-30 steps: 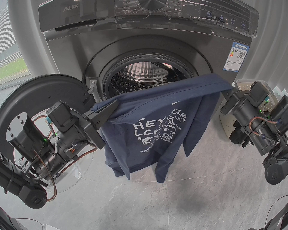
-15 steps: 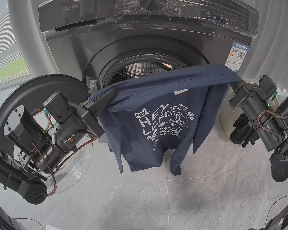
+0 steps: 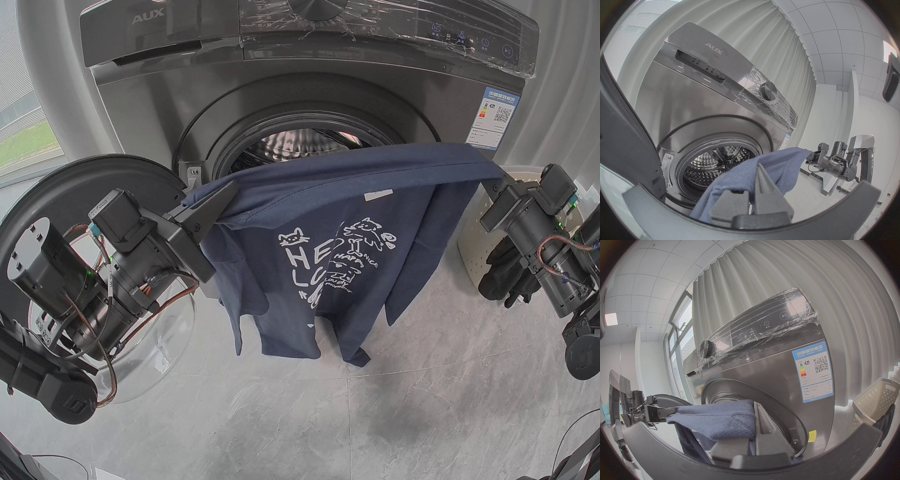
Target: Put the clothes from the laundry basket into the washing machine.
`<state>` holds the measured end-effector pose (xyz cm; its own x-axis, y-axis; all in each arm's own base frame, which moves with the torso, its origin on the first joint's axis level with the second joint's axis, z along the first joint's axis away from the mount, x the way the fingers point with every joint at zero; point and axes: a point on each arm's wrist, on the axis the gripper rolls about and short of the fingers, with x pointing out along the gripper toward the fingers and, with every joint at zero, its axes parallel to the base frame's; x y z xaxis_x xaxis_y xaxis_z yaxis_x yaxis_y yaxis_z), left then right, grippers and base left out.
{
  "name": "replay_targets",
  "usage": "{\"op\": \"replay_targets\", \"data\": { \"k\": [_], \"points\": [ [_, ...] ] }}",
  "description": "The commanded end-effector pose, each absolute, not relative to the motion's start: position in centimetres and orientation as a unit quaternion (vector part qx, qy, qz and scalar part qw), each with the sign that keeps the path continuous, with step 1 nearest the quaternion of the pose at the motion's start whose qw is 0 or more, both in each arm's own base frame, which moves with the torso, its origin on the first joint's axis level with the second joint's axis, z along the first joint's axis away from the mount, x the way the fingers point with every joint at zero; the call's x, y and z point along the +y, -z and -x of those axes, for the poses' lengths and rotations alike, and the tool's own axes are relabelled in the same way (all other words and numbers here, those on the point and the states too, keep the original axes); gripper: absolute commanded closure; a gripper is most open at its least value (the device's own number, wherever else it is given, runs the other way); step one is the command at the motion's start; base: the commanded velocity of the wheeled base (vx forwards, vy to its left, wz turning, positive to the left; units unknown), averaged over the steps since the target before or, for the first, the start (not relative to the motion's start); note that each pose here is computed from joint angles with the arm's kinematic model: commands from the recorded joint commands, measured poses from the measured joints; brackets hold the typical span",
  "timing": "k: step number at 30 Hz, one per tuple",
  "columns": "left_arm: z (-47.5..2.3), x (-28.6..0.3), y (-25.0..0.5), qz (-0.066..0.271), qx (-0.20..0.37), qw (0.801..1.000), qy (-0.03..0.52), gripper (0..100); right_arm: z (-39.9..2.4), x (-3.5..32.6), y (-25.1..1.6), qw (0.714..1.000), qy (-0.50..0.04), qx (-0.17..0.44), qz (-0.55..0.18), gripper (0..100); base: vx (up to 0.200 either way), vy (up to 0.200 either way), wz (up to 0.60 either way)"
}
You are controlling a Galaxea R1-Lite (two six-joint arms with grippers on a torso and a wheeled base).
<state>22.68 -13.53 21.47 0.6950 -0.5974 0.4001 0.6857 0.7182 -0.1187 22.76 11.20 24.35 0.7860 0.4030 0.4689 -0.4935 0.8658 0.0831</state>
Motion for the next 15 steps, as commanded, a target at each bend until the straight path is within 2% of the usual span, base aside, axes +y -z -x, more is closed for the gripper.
{"op": "replay_targets", "data": {
  "k": [1, 11, 13, 15],
  "points": [
    [-22.7, -13.5, -21.5, 0.131, -0.169, 0.911, 0.352, 100, -22.7, 11.2, -24.4, 0.939, -0.238, -0.225, -0.101, 100, 0.0, 0.0, 0.0],
    [-22.6, -13.8, -21.3, 0.131, -0.165, 0.91, 0.357, 100, -22.5, 11.1, -24.1, 0.941, -0.238, -0.219, -0.1, 100, 0.0, 0.0, 0.0],
    [-22.3, -14.2, -21.2, 0.131, -0.163, 0.907, 0.366, 100, -22.4, 11.2, -23.8, 0.942, -0.241, -0.211, -0.1, 100, 0.0, 0.0, 0.0],
    [-21.5, -15.7, -21.2, 0.138, -0.158, 0.895, 0.394, 100, -22.3, 11.4, -22.9, 0.946, -0.244, -0.189, -0.097, 100, 0.0, 0.0, 0.0]
  ]
}}
